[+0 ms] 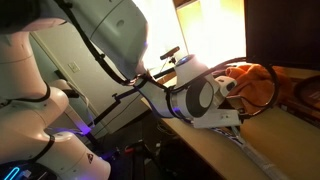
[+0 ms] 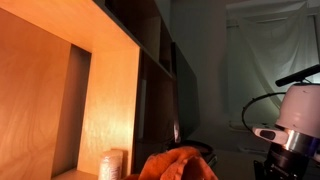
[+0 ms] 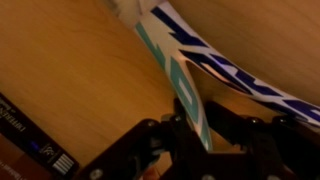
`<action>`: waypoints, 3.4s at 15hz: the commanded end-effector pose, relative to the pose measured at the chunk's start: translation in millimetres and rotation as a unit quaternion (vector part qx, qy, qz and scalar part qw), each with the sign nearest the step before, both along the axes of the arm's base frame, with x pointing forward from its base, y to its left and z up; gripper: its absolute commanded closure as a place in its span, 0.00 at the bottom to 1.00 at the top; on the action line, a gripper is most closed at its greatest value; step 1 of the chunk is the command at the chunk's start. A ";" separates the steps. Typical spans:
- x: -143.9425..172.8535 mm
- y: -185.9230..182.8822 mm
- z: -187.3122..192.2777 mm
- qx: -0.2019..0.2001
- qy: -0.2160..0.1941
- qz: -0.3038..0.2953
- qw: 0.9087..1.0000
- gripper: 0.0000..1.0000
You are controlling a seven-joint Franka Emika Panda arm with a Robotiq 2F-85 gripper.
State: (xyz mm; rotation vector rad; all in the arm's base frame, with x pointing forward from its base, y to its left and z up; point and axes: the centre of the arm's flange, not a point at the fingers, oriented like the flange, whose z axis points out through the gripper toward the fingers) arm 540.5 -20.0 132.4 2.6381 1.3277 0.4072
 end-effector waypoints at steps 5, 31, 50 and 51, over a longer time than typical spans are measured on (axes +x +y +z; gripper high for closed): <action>-2.2 2.5 30.1 0.012 -0.029 0.010 0.999 0.90; -39.3 -24.1 109.8 -0.006 -0.091 -0.017 0.996 0.92; -94.2 -106.4 53.1 0.056 -0.077 -0.123 0.988 0.92; -96.9 -112.0 49.7 0.060 -0.076 -0.130 0.987 0.92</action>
